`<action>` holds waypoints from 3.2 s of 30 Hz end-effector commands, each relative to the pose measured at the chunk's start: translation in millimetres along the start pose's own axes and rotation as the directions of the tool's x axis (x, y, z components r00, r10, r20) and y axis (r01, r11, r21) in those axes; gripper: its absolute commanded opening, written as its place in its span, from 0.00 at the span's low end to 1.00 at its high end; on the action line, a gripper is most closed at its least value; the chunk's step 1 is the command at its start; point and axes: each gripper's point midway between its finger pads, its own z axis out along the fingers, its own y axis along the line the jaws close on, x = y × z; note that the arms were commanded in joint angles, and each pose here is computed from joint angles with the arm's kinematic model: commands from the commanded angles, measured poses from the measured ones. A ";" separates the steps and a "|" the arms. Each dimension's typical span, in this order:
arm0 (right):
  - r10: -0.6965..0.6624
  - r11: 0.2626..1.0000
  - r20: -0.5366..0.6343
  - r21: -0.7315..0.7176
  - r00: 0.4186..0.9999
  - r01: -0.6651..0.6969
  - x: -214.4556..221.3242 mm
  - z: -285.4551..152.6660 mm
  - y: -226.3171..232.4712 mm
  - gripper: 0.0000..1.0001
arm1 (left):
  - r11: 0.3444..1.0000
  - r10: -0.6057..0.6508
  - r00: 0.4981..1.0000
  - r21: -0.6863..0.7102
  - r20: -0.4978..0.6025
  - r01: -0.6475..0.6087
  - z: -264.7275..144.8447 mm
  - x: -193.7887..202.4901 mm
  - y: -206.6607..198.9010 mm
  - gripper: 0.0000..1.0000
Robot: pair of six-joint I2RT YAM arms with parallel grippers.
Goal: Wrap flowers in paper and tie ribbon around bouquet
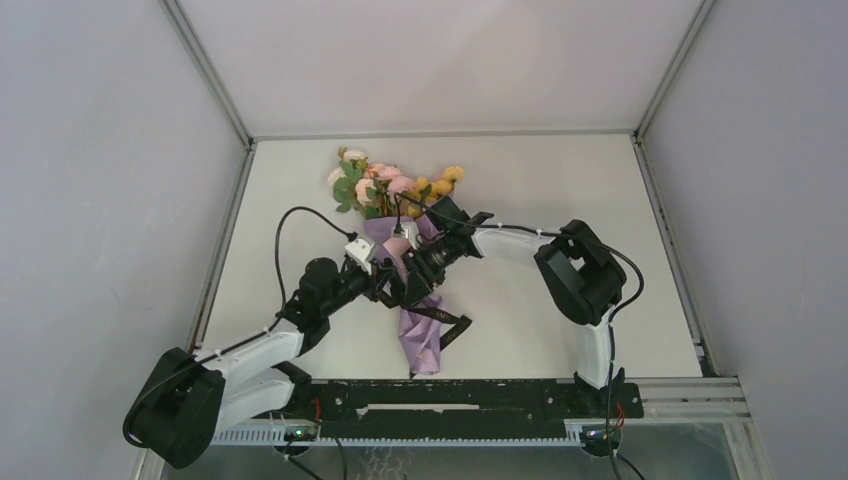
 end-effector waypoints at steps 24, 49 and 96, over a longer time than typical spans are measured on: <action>0.031 0.964 0.065 0.262 0.997 -0.047 -4.9 22.0 -1.9 0.54 | 0.998 0.057 0.998 -0.009 0.031 -0.057 -2.8 -4.0 2.6 0.00; -0.014 0.873 0.289 0.471 0.957 -0.129 -36.5 -55.8 -11.4 0.00 | 0.997 0.055 0.998 -0.052 0.042 -0.053 -4.5 -10.7 10.2 0.00; 0.364 0.706 0.643 0.281 0.674 -0.650 96.8 -143.9 -115.7 0.03 | 0.609 -0.562 0.826 -0.653 0.045 0.451 -44.5 80.3 122.6 0.00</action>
